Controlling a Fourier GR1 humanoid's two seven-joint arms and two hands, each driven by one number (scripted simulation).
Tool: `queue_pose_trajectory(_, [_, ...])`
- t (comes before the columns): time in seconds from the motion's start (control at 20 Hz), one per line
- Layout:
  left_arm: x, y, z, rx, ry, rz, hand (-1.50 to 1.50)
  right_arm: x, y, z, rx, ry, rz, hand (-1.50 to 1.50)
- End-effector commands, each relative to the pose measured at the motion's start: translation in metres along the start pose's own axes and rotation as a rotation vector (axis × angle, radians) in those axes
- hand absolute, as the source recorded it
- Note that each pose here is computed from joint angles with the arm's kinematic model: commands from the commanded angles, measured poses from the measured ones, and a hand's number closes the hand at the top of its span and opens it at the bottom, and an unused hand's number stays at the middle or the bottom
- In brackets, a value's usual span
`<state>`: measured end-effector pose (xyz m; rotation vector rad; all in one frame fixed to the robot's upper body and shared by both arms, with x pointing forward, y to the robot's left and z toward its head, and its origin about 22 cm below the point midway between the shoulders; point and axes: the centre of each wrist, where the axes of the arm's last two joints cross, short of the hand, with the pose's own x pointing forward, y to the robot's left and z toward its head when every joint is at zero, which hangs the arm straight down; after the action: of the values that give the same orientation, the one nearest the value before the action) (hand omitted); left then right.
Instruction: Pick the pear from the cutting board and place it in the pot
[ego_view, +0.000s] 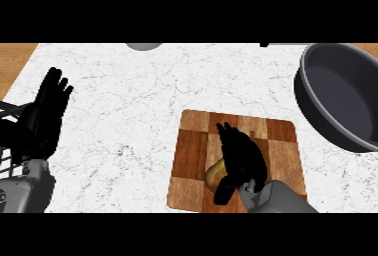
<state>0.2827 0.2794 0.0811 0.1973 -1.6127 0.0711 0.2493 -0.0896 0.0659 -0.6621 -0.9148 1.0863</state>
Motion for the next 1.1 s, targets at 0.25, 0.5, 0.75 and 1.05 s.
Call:
queue_pose_trajectory(0.25, [0.0, 0.008, 0.008, -0.014, 0.0, -0.003, 0.0, -0.024, 0.018, -0.021, 0.017, 0.104, 0.043, -1.5])
queue_pose_trajectory(0.5, [0.002, 0.014, -0.001, 0.006, 0.008, -0.003, 0.0, -0.015, 0.003, -0.04, 0.026, 0.148, 0.043, -1.5])
queue_pose_trajectory(0.75, [-0.004, -0.004, -0.003, -0.004, 0.009, 0.006, 0.0, -0.006, 0.049, -0.025, 0.079, 0.014, 0.142, 1.5])
queue_pose_trajectory(1.05, [0.001, 0.004, 0.01, 0.007, -0.003, 0.014, 0.0, -0.03, 0.039, -0.049, 0.048, -0.005, 0.141, 1.5])
